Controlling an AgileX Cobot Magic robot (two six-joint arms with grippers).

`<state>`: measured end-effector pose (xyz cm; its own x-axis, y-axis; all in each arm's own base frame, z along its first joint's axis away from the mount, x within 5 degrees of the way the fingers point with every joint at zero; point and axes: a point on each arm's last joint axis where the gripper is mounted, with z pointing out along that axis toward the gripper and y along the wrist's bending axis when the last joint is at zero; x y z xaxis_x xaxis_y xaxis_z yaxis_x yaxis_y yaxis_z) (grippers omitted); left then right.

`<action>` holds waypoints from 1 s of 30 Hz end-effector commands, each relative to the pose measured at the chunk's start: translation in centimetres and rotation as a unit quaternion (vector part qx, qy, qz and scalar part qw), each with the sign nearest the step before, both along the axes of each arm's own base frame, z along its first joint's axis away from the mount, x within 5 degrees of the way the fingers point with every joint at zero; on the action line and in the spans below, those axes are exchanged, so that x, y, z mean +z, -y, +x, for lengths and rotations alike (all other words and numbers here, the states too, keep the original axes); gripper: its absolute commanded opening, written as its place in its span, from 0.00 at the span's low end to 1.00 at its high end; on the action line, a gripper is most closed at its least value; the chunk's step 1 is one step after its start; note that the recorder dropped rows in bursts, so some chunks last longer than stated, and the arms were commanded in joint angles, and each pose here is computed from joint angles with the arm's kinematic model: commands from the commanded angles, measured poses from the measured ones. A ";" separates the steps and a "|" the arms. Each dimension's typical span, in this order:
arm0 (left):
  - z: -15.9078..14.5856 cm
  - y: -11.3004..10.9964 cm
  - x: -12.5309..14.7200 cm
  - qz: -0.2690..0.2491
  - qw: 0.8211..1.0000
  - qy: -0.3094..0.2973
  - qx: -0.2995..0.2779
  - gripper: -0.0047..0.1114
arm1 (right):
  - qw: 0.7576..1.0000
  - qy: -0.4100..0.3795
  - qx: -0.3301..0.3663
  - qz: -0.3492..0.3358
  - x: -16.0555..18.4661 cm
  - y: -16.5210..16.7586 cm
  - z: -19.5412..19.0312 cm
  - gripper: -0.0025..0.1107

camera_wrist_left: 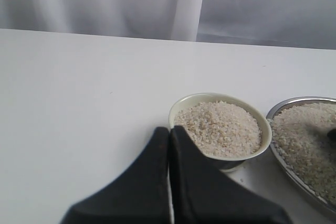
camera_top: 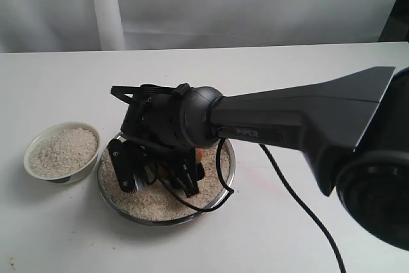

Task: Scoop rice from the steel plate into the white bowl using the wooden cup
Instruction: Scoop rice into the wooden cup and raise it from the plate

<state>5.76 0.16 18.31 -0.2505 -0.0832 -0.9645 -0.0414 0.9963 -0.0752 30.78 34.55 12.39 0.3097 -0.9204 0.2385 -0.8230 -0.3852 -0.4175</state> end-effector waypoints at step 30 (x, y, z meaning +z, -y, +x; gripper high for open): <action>0.0 0.0 0.1 -0.005 1.000 0.004 0.001 0.04 | 0.893 -0.039 -0.205 0.399 -0.1 1.9 -0.4 0.02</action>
<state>5.76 0.16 18.31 -0.2505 -0.0832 -0.9645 -0.0414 0.9963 -0.0752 30.03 32.73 11.78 -0.0950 -0.8553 -0.5094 -0.8727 0.3177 -0.3706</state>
